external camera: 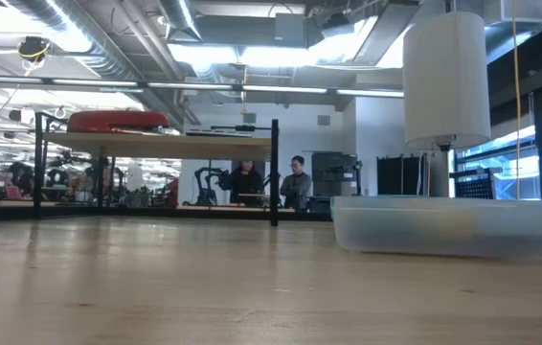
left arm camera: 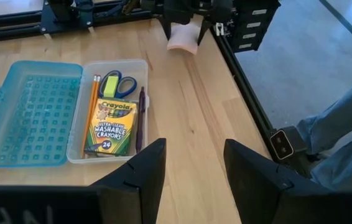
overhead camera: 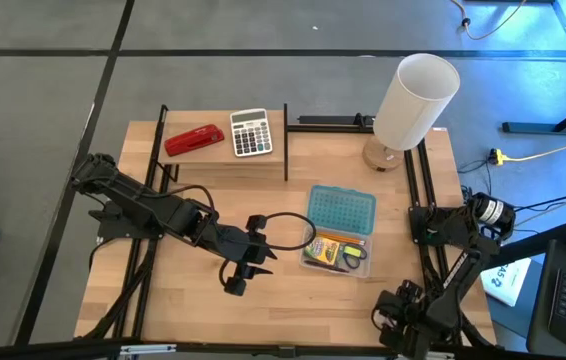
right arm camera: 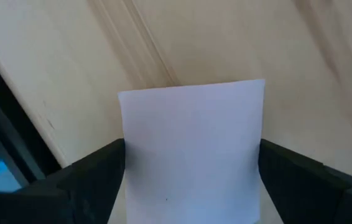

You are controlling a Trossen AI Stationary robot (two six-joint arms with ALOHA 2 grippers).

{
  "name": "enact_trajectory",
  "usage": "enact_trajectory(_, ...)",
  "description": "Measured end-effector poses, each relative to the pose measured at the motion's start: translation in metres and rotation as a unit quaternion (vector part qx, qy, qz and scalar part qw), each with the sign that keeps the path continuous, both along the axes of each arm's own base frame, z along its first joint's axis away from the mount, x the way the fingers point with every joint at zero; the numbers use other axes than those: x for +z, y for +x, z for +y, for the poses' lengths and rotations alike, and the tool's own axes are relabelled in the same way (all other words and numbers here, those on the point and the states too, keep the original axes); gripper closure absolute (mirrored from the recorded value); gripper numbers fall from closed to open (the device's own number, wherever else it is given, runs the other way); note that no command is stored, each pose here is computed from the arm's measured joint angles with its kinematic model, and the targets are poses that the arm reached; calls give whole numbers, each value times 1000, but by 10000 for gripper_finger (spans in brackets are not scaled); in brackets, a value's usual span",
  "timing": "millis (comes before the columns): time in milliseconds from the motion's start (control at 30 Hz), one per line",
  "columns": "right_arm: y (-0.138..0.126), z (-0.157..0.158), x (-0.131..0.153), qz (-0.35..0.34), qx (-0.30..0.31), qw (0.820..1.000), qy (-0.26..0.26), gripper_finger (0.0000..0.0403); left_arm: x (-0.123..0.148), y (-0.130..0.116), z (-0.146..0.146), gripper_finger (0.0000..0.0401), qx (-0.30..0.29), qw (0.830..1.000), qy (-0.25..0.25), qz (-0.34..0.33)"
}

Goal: Pack school essentials
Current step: Put the pink sticky note into the blue supply box

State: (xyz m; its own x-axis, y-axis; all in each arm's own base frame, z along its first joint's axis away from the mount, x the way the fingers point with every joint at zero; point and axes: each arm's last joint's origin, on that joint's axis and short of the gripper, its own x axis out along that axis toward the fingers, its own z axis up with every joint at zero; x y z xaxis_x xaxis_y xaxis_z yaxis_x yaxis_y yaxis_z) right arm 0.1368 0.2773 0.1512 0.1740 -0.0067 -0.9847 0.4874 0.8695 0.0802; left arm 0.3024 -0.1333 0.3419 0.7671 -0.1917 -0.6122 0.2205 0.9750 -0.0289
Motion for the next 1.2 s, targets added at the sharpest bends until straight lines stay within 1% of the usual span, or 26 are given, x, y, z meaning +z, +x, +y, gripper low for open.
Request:
enact_trajectory(133, 10, 0, 12, 3, -11, 1000, -5, 54, 0, 0, 0, 245, 11, 1000, -10, 2)
enact_trajectory(333, 34, -4, 40, 7, 2, 1000, -21, 54, 0, 0, 2, 245, 44, 999, -10, -2)
enact_trajectory(533, 64, -19, 64, 12, 15, 999, -35, 54, 0, 1, 2, 245, 55, 998, -9, -3)
enact_trajectory(633, 76, -28, 70, 18, 19, 999, -44, 54, 0, 0, 2, 245, 55, 998, -7, 0)
enact_trajectory(867, 101, -61, 73, 52, 39, 996, -60, 54, -2, -3, -1, 245, 52, 999, -4, 10)
enact_trajectory(1067, 123, -97, 80, 52, 61, 995, -59, 54, -2, -3, -1, 245, 50, 999, -3, 13)
enact_trajectory(1200, 131, -121, 74, 65, 65, 993, -68, 54, -3, -4, 0, 245, 51, 999, 0, 19)
